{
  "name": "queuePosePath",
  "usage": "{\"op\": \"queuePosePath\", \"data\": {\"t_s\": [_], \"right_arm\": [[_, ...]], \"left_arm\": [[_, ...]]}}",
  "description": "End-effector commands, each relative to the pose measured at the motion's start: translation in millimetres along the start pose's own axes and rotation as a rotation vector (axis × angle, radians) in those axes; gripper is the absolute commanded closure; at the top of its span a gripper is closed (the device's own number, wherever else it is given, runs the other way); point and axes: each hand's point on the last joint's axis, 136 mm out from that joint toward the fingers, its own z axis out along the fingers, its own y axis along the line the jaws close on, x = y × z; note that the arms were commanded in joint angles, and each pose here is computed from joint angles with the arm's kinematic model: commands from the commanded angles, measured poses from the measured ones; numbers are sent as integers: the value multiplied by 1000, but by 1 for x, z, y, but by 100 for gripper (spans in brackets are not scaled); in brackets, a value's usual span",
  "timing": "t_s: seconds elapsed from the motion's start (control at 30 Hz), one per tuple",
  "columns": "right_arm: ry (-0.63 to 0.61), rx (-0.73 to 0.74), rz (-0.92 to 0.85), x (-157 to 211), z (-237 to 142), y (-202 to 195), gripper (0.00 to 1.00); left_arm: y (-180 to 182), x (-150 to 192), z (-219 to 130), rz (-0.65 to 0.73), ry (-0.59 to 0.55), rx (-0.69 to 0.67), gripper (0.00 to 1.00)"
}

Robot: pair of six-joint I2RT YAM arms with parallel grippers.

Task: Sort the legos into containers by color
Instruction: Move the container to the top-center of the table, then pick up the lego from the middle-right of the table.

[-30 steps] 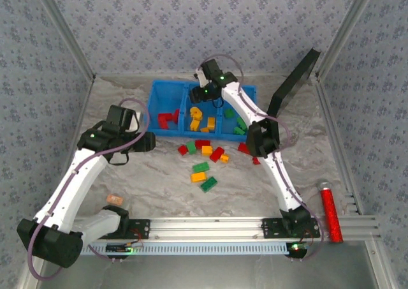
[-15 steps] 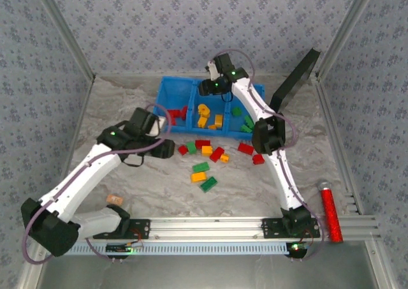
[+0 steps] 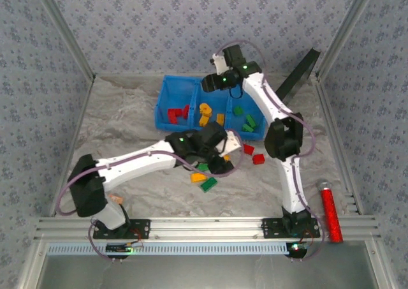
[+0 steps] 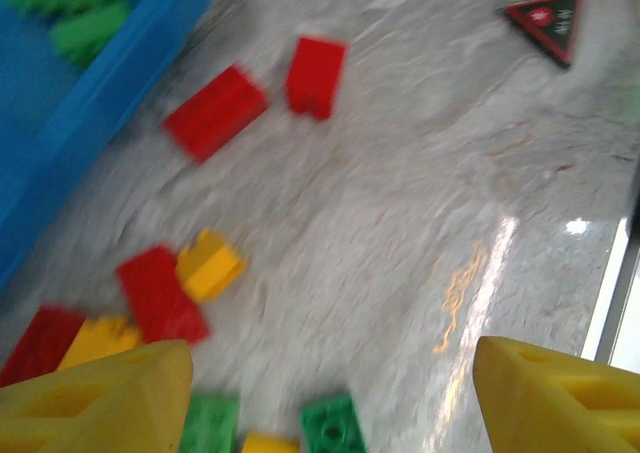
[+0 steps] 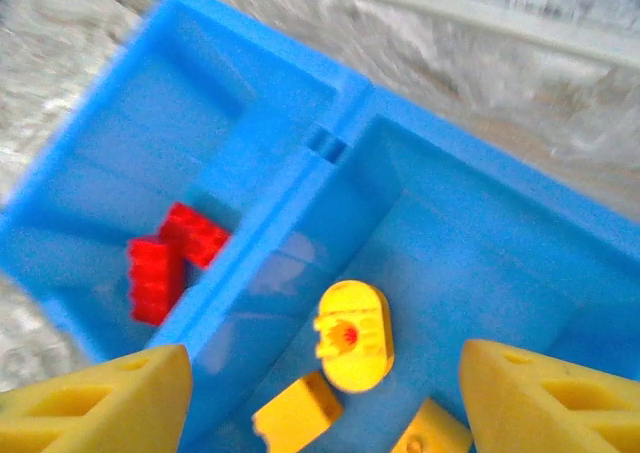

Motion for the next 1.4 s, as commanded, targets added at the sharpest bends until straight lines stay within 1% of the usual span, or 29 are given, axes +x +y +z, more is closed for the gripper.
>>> {"op": "queuePosePath", "data": {"t_s": [0.0,0.1,0.17,0.27,0.4,0.5,0.63,0.67,0.83,0.93,0.97,1.03,1.07,1.13,1.23,1.37], "right_arm": [[-57,2,-56,-11,-65,18,27],[-65,65,4,6,-106,6,27],[-102,120,47,17,-136,-5,27],[-145,177,93,37,-185,-12,26],[-174,223,139,72,-236,-8,24],[-213,247,177,94,-264,-6,23],[-228,260,215,121,-284,-3,23],[-222,235,222,129,-286,3,23],[-269,160,270,161,-301,28,22],[-272,114,293,182,-303,40,24],[-273,70,304,190,-299,46,25],[-304,-39,306,194,-302,67,26],[-308,-70,306,198,-304,75,26],[-301,-63,305,208,-309,79,26],[-272,-13,306,226,-317,78,26],[-260,5,311,237,-324,79,26]], "left_arm": [[-19,-42,13,217,-118,58,25],[-27,-50,36,296,-117,70,25],[-31,-55,52,327,-116,82,25],[-31,-57,76,352,-99,90,25],[-33,-59,102,377,-86,107,25],[-34,-60,117,381,-80,115,25],[-34,-58,135,382,-58,125,25],[-33,-57,140,382,-52,125,25],[-30,-52,157,386,-30,114,25],[-25,-49,166,385,-7,89,25],[-23,-48,170,387,2,79,25],[-19,-41,177,398,25,67,25],[-17,-39,181,401,36,61,25],[-16,-34,186,400,60,61,25],[-15,-31,192,394,69,61,25],[-14,-29,199,370,84,60,27]]}}
